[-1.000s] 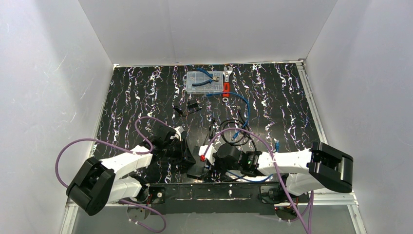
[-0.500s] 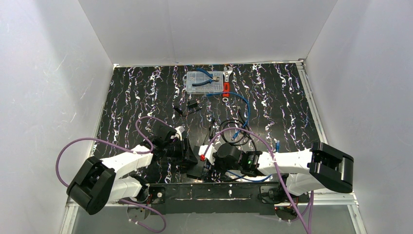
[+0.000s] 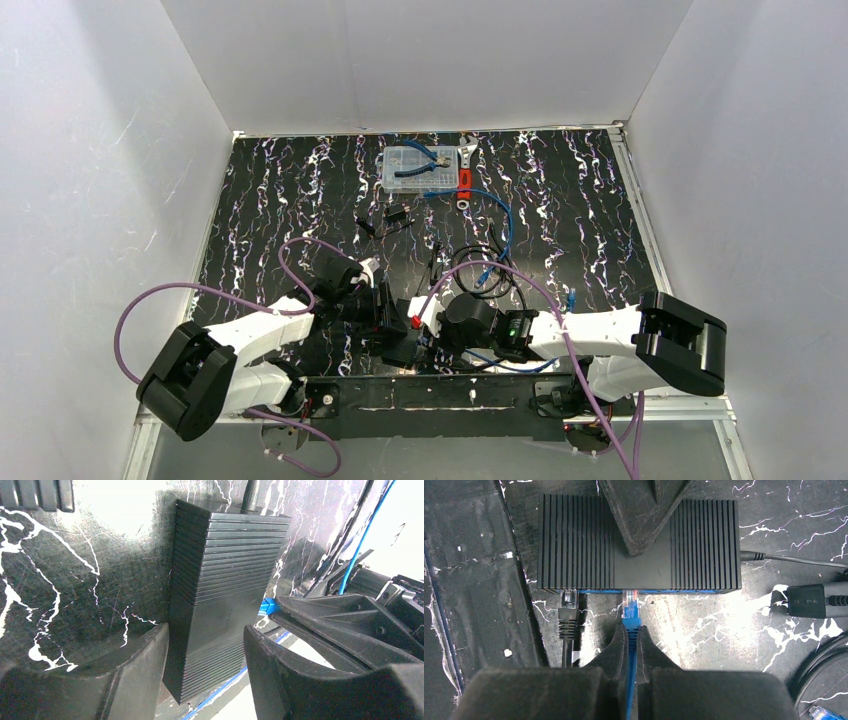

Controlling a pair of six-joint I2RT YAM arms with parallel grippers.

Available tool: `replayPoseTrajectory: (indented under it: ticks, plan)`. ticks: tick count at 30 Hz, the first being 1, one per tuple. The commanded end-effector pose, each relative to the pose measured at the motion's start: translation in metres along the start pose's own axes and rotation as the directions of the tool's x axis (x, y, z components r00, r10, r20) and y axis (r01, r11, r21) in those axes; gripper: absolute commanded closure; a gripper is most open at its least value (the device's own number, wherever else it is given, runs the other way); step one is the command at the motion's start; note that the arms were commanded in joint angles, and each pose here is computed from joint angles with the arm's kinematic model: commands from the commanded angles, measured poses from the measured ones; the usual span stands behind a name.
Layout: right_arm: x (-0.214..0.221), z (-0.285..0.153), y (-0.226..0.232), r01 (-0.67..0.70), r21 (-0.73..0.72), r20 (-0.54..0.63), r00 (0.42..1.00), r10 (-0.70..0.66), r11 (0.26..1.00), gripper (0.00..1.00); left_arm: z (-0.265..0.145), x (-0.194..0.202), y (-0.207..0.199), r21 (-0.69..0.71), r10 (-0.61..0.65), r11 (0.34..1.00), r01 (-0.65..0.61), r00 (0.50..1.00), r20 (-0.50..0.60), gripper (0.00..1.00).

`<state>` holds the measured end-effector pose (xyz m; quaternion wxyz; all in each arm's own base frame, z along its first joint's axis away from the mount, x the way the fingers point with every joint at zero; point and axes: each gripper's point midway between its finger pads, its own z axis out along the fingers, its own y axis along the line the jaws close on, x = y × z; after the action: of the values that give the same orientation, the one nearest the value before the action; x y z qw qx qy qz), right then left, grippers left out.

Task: Insert the plug into the switch port
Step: Insert the connector into the switch port.

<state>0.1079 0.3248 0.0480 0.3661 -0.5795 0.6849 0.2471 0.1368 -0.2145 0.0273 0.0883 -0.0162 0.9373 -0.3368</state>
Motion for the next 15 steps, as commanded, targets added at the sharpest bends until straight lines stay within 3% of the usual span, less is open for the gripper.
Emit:
replayPoseTrajectory:
  ticks: [1, 15]
  plan:
    - [-0.061, -0.001, -0.002, -0.012, 0.004, 0.193, 0.981, 0.011, 1.0, 0.99, -0.002, 0.01, 0.018, -0.085, 0.002, 0.996, -0.005, 0.999, -0.032, 0.44]
    - [-0.051, 0.006, 0.003, -0.065, -0.016, 0.152, 0.986, 0.067, 0.998, 0.99, -0.007, 0.009, 0.023, -0.125, 0.021, 0.992, -0.023, 1.0, -0.022, 0.43]
